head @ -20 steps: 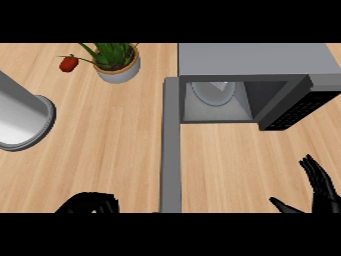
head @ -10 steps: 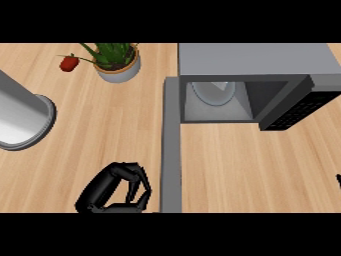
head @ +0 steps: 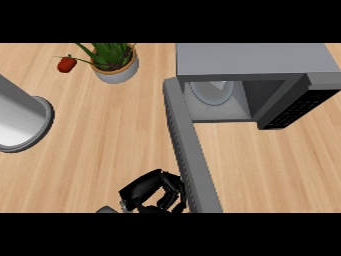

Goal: Pick up the milk, place it into the microwave and close the microwave

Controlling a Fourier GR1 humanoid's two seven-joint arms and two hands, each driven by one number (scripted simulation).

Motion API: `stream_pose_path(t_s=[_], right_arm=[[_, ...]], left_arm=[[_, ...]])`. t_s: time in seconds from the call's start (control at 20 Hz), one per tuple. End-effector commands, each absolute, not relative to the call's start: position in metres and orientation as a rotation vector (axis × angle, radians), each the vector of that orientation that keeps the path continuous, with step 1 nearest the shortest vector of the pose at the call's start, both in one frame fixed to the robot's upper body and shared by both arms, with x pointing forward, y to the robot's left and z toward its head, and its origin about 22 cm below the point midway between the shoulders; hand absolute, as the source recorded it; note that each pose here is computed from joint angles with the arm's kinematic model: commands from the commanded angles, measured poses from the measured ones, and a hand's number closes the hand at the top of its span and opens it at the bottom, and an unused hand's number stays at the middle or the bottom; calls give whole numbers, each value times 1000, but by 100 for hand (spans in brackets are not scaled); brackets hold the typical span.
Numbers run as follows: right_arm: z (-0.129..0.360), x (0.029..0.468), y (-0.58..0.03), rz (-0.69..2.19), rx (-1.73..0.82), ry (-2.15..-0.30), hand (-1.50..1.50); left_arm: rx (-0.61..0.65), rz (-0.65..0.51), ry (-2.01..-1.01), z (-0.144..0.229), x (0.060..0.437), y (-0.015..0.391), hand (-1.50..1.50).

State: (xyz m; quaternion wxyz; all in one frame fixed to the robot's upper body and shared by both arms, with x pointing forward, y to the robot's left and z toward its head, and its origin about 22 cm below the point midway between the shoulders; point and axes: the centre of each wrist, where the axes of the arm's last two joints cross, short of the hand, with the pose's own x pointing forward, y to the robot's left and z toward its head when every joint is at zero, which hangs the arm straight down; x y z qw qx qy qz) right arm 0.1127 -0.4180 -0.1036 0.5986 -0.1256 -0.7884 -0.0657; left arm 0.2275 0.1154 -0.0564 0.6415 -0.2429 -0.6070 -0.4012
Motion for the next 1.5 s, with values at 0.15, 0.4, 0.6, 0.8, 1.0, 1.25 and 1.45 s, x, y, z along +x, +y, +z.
stream_pose_path(t_s=[0.15,0.4,0.6,0.8,1.0,1.25,1.45], right_arm=[[-93,112,-428,-122,-213,-1919,-150],[-84,138,-411,-73,-100,-1949,-150],[-73,141,-403,-64,-68,-1982,-150],[-59,144,-411,-33,-54,-1978,-150],[-51,155,-403,-30,-28,-2010,-150],[-41,162,-401,6,26,-2007,-150],[-21,175,-406,76,82,-2022,-150]], left_arm=[[-569,-1070,-1360,-65,226,57,150],[-652,-988,-1435,-78,201,38,150],[-615,-930,-1503,-63,200,22,150],[-581,-903,-1547,-53,210,12,-150],[-561,-860,-1572,-43,217,5,150],[-525,-811,-1628,-12,245,-5,150],[-491,-790,-1742,5,260,-12,150]])
